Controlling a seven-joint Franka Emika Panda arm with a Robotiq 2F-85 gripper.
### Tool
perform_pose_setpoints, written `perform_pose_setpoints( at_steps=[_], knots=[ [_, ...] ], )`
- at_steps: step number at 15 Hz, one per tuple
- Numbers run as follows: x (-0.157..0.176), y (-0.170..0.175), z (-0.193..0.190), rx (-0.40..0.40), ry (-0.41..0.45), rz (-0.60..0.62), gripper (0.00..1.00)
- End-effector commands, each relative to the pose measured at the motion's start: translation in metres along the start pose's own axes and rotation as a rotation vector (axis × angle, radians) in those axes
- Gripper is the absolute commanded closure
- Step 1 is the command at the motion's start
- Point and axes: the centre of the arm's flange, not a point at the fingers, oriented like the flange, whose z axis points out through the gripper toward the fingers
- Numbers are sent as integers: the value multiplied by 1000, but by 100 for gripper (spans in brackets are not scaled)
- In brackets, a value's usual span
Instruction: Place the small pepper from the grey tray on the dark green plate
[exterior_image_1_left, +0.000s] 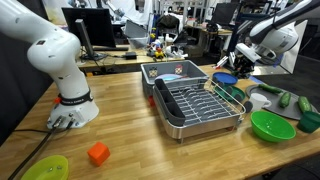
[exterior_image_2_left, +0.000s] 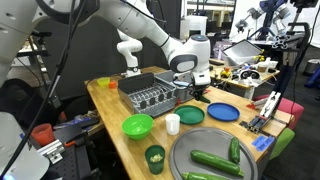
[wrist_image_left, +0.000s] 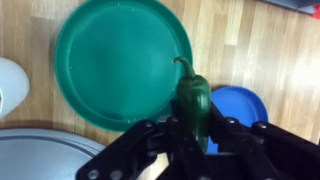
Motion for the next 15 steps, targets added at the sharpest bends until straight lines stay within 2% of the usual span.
perform_pose_setpoints(
  at_steps=[1,7,15],
  knots=[
    [-18,8,10,-53,-30,-85,93],
    [-40,24,53,-167,-106,-178,93],
    [-47,25,93,-244,-40,-263,93]
  ],
)
